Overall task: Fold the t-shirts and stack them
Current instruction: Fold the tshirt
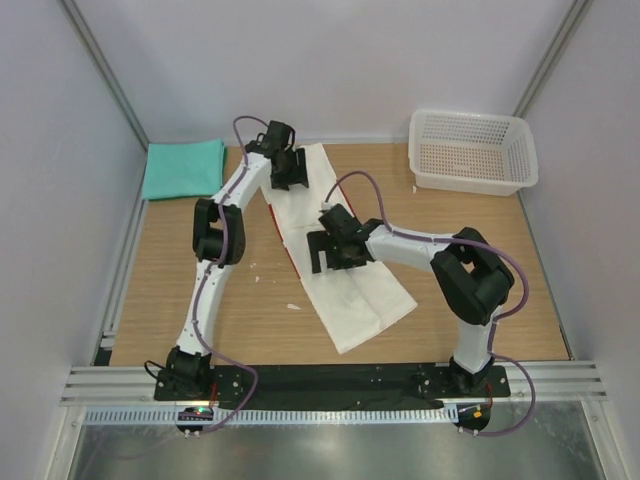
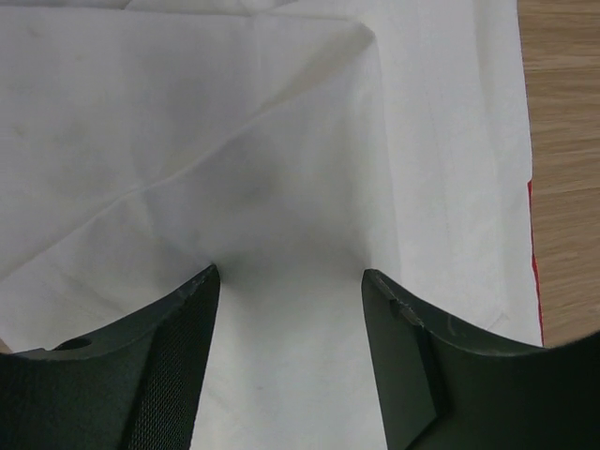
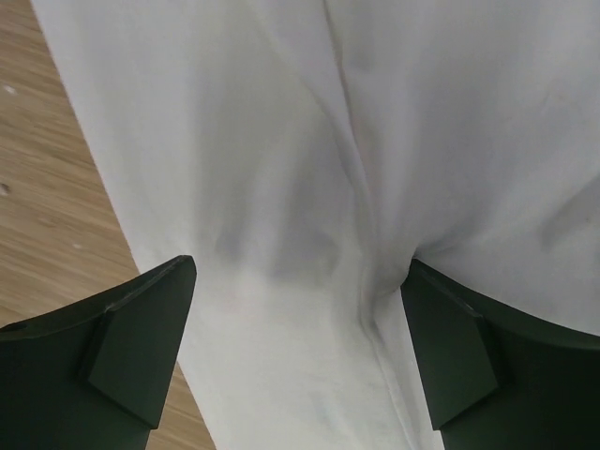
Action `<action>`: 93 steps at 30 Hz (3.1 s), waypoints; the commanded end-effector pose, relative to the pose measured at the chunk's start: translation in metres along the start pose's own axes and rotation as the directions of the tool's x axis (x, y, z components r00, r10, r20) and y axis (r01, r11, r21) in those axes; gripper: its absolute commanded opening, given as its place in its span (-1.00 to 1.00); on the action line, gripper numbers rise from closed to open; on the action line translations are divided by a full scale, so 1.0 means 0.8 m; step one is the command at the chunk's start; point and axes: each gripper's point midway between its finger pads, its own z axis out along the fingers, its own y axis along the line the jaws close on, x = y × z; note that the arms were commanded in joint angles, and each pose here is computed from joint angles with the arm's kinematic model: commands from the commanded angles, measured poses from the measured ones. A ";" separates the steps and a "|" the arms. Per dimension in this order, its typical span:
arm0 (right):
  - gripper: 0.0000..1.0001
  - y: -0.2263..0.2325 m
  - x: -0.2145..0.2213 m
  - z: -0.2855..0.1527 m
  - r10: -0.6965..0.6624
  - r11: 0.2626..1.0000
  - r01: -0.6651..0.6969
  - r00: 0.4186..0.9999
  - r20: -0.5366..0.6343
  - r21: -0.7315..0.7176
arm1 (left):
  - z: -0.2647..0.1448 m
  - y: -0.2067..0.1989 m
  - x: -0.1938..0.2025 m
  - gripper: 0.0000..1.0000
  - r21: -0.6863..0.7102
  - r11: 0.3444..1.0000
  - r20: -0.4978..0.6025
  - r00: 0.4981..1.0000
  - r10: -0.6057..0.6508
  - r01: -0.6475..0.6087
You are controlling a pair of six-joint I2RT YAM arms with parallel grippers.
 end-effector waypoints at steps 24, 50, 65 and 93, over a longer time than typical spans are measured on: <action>0.99 0.018 0.013 -0.033 0.044 0.989 -0.047 0.999 0.027 0.142 | -0.083 -0.066 -0.072 0.38 0.298 0.948 0.171 0.983 0.060 -0.110; 0.29 -0.028 0.160 -0.137 0.367 0.861 -0.427 0.898 -0.241 -0.277 | -0.292 0.031 0.404 0.14 0.162 0.905 -0.394 0.866 -0.307 0.394; -0.03 -0.031 0.217 -0.125 0.435 0.799 -0.527 0.839 -0.327 -0.289 | -0.292 0.044 0.485 0.06 -0.016 0.884 -0.432 0.795 -0.427 0.466; -0.10 -0.043 0.236 -0.115 0.471 0.801 -0.557 0.813 -0.343 -0.221 | -0.258 0.056 0.532 -0.44 -0.106 0.889 -0.441 0.781 -0.443 0.445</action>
